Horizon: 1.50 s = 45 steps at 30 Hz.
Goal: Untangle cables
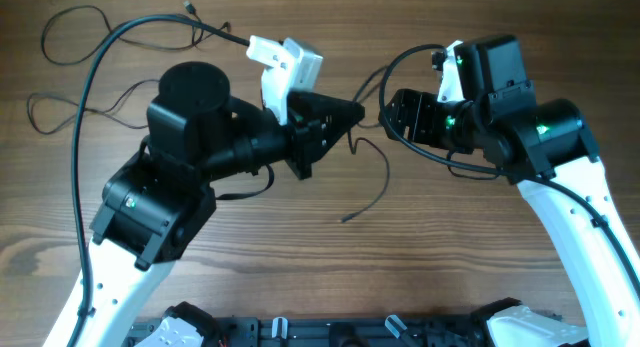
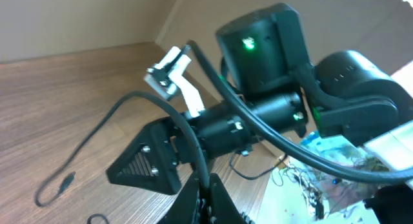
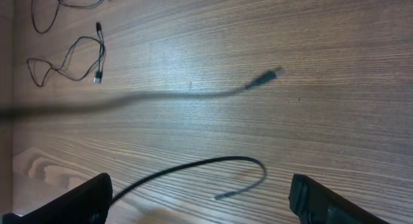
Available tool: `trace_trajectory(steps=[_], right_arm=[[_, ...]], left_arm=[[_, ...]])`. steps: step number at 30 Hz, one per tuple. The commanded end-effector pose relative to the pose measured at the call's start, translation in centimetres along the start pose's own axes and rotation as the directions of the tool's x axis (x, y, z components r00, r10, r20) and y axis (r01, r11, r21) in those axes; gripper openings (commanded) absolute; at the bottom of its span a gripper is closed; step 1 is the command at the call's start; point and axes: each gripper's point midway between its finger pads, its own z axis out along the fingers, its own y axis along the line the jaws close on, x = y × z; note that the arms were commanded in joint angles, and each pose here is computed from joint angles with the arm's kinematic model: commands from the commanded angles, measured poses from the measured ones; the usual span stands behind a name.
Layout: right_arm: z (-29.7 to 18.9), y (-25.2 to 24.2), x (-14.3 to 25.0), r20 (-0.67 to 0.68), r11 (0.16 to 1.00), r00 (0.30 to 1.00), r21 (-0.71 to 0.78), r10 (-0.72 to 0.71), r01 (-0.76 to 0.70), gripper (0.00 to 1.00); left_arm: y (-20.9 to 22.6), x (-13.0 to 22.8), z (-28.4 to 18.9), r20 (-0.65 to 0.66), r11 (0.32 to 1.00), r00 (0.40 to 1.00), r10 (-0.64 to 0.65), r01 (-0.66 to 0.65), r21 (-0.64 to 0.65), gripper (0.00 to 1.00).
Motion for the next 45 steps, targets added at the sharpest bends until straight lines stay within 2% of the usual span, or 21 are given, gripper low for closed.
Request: trace_trajectory(steps=[1, 9, 11, 14, 16, 18, 22, 39, 43, 45], right_arm=[[-0.5, -0.1, -0.4, 0.022, 1.0, 1.0, 0.008, 0.001, -0.001, 0.92], [-0.5, -0.2, -0.1, 0.011, 1.0, 1.0, 0.015, 0.005, -0.005, 0.94], [-0.5, -0.2, -0.1, 0.01, 1.0, 1.0, 0.016, 0.005, -0.005, 0.98], [-0.5, -0.3, -0.1, 0.01, 0.999, 0.999, 0.016, 0.037, -0.037, 1.0], [-0.5, -0.2, -0.1, 0.011, 0.998, 0.998, 0.016, 0.06, -0.06, 1.0], [-0.5, -0.2, -0.1, 0.012, 0.998, 0.998, 0.015, 0.062, -0.062, 1.0], [-0.5, -0.3, -0.1, 0.012, 0.998, 0.998, 0.02, 0.061, -0.061, 1.0], [-0.4, -0.5, -0.2, 0.017, 0.998, 0.998, 0.03, 0.063, -0.063, 1.0], [-0.1, -0.6, -0.2, 0.01, 0.997, 0.998, 0.034, 0.065, -0.065, 1.0], [0.2, -0.7, -0.2, 0.003, 0.997, 0.998, 0.039, 0.066, -0.066, 1.0]], left_arm=[[0.2, -0.5, -0.5, 0.021, 1.0, 1.0, -0.023, 0.024, -0.014, 0.04], [0.7, -0.9, -0.7, 0.034, 0.999, 0.999, -0.022, 0.023, -0.025, 0.04], [1.5, -1.5, -0.9, 0.065, 0.997, 0.997, -0.042, 0.047, -0.066, 0.04], [4.6, -2.9, -1.8, 0.167, 0.963, 0.973, -0.159, 0.19, -0.192, 0.04], [5.9, -3.5, -2.5, 0.222, 0.934, 0.948, -0.229, 0.278, -0.224, 0.04], [7.5, -4.2, -3.6, 0.302, 0.883, 0.897, -0.321, 0.399, -0.248, 0.04], [9.3, -4.6, -4.9, 0.367, 0.824, 0.837, -0.405, 0.508, -0.251, 0.04], [10.9, -2.2, -5.2, 0.337, 0.758, 0.822, -0.46, 0.561, -0.332, 0.04], [12.1, -0.3, -4.8, 0.306, 0.711, 0.807, -0.505, 0.59, -0.383, 0.04], [13.3, 1.0, -4.8, 0.298, 0.666, 0.794, -0.53, 0.607, -0.433, 0.04]])
